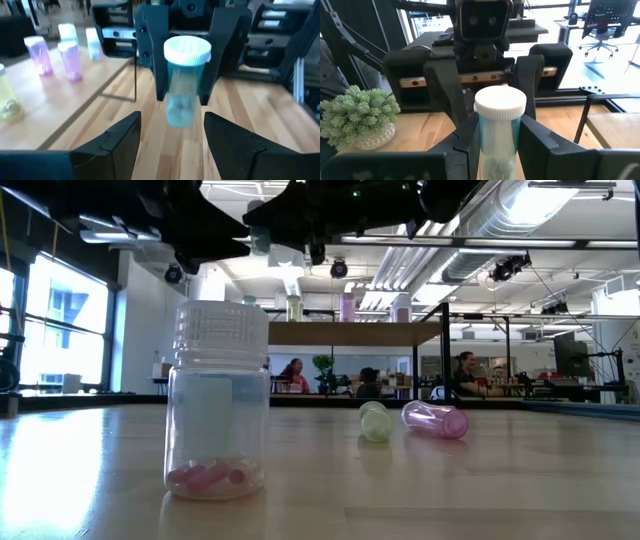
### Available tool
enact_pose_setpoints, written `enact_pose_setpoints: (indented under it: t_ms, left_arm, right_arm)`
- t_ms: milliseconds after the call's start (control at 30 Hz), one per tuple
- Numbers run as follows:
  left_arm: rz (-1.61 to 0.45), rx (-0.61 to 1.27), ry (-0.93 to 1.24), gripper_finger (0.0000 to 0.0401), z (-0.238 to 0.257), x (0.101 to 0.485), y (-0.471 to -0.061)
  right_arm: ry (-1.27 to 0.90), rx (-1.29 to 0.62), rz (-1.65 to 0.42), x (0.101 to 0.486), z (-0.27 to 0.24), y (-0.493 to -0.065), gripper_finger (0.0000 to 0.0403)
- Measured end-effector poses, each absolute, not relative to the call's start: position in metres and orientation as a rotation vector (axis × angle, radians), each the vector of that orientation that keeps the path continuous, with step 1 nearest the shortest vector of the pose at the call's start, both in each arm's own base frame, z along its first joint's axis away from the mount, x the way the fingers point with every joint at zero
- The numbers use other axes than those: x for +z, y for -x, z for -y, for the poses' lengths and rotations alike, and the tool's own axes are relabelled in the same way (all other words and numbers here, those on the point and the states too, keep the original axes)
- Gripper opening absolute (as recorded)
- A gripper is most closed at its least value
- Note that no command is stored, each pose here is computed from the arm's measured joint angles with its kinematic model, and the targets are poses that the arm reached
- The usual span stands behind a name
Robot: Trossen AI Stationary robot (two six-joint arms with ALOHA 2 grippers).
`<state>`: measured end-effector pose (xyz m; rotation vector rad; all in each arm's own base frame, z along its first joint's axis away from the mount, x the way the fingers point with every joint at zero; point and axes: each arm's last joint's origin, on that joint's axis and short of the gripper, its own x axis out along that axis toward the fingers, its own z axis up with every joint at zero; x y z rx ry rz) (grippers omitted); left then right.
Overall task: Pick and place medicine bottles onto shelf by color
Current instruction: Put the blue pill bottle on the shelf aligned with the other blue pill bottles
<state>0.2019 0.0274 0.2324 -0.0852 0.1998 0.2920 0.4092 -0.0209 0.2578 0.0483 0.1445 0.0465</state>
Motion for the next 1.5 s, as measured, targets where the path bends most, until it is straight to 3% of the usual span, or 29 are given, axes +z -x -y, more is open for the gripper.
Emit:
enact_pose_setpoints:
  t_ms: [633, 1500]
  left_arm:
    - [-0.483, 0.206, -0.002, 0.0207, -0.024, 0.309, -0.190]
    - [-0.656, 0.123, 0.117, 0.0207, -0.020, 0.280, -0.219]
  right_arm:
    - [-0.096, -0.042, -0.260, 0.223, 0.005, -0.420, 0.0094]
    - [-0.106, 0.046, -0.101, 0.198, -0.009, -0.439, 0.0094]
